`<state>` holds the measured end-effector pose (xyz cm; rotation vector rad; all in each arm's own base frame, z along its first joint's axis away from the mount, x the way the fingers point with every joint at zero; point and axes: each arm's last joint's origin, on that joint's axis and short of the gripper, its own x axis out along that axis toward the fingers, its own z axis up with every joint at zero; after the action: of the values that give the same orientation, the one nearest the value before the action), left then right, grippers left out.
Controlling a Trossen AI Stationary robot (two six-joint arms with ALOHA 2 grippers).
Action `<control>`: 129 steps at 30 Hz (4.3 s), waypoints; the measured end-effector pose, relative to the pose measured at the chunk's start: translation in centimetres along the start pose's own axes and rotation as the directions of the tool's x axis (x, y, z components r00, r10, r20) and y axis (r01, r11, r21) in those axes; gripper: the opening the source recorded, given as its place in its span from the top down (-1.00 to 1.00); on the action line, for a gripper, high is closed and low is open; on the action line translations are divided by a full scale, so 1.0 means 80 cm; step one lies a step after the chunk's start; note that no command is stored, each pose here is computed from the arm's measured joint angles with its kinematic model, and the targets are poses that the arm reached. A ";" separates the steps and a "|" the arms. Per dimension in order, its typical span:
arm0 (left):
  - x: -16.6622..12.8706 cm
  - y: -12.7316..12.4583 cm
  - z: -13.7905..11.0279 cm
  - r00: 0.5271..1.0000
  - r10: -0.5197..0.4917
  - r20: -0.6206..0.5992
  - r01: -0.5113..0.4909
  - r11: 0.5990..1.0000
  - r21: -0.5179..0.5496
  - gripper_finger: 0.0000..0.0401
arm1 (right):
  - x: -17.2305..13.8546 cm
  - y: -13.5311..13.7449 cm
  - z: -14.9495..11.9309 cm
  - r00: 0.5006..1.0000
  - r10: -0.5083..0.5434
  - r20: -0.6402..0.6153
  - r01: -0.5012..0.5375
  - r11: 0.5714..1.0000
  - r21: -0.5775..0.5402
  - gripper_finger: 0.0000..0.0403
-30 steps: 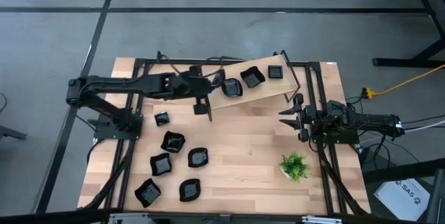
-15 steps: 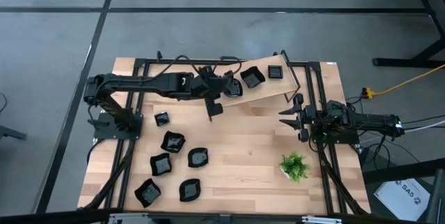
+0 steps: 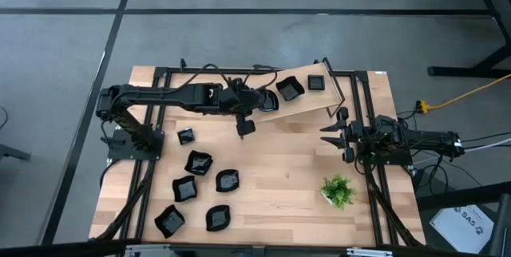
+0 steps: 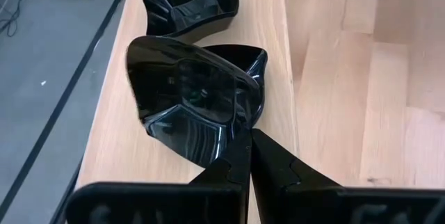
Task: Pick & Place Mini shaped plates
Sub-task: Stack the leaf-shaped plate on top of the leaf-shaped plate on the shelf, then stack the square plate on top of the square plate on the shelf
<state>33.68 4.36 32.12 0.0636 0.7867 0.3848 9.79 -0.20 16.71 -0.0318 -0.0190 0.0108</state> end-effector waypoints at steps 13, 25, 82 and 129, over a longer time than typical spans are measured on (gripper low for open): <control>0.001 0.003 0.000 1.000 0.004 -0.001 -0.004 1.000 -0.006 0.99 | 0.000 0.000 0.000 1.000 0.000 0.000 0.000 1.000 0.000 0.35; 0.010 0.026 0.000 1.000 -0.024 -0.007 0.023 0.999 -0.040 0.86 | 0.000 0.000 0.000 1.000 0.000 0.000 0.000 1.000 0.000 0.35; 0.043 0.014 0.005 0.999 0.038 0.025 -0.037 0.999 -0.021 0.89 | 0.000 0.000 0.000 1.000 0.000 0.000 0.000 1.000 0.000 0.35; -0.011 -0.027 -0.010 0.996 0.076 -0.045 -0.072 0.994 0.077 0.99 | 0.000 0.000 0.000 1.000 0.000 0.000 0.000 1.000 0.000 0.35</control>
<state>33.23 1.97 31.77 0.1552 0.8481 0.4277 9.79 -0.20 16.71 -0.0318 -0.0190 0.0111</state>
